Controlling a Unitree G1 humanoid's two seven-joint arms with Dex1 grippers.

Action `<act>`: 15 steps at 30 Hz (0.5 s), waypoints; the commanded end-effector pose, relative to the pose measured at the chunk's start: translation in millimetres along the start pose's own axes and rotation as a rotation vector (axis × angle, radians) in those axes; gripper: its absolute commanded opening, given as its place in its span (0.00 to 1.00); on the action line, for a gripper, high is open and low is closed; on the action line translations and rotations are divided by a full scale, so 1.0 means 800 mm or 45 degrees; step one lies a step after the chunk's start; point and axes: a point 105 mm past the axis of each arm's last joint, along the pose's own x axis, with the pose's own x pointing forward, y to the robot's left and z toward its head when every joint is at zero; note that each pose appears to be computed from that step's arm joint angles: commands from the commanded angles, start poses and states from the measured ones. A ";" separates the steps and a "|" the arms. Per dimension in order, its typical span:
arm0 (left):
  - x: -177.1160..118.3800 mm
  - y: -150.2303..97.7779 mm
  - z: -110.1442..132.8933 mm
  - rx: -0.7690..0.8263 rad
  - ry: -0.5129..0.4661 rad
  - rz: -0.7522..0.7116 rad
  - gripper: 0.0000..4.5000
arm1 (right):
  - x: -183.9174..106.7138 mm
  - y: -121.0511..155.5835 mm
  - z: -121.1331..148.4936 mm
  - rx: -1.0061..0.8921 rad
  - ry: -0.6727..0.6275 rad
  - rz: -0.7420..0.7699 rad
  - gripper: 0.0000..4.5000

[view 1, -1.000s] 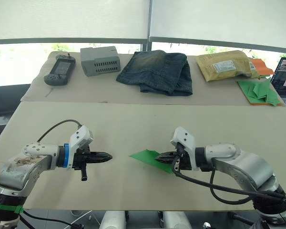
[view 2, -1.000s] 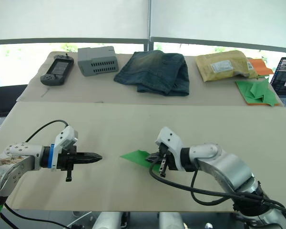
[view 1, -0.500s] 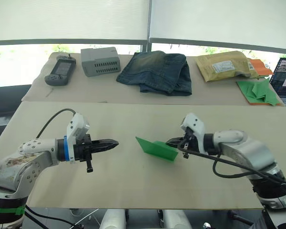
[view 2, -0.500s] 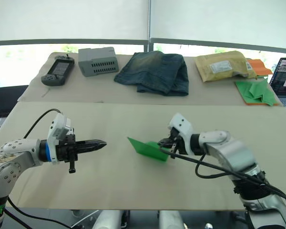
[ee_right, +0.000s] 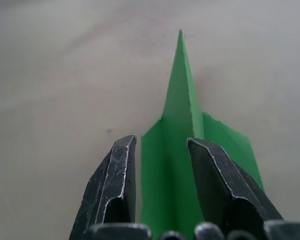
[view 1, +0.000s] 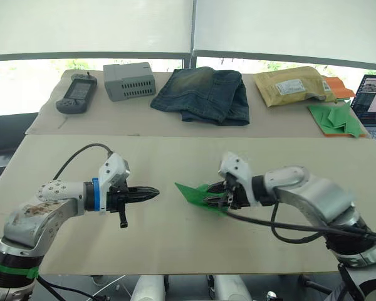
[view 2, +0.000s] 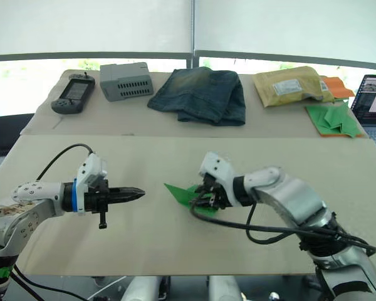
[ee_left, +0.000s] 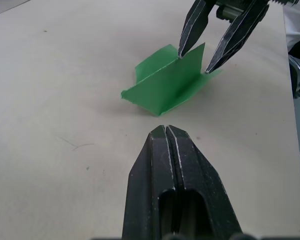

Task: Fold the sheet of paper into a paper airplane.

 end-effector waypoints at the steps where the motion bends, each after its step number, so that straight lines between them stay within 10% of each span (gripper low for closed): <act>1: -0.003 -0.003 0.005 0.066 0.002 0.003 0.00 | 0.002 -0.010 0.009 -0.041 -0.018 -0.070 0.43; 15: -0.005 0.001 0.002 0.054 0.002 0.012 0.00 | -0.037 -0.015 0.067 -0.047 -0.197 -0.074 0.43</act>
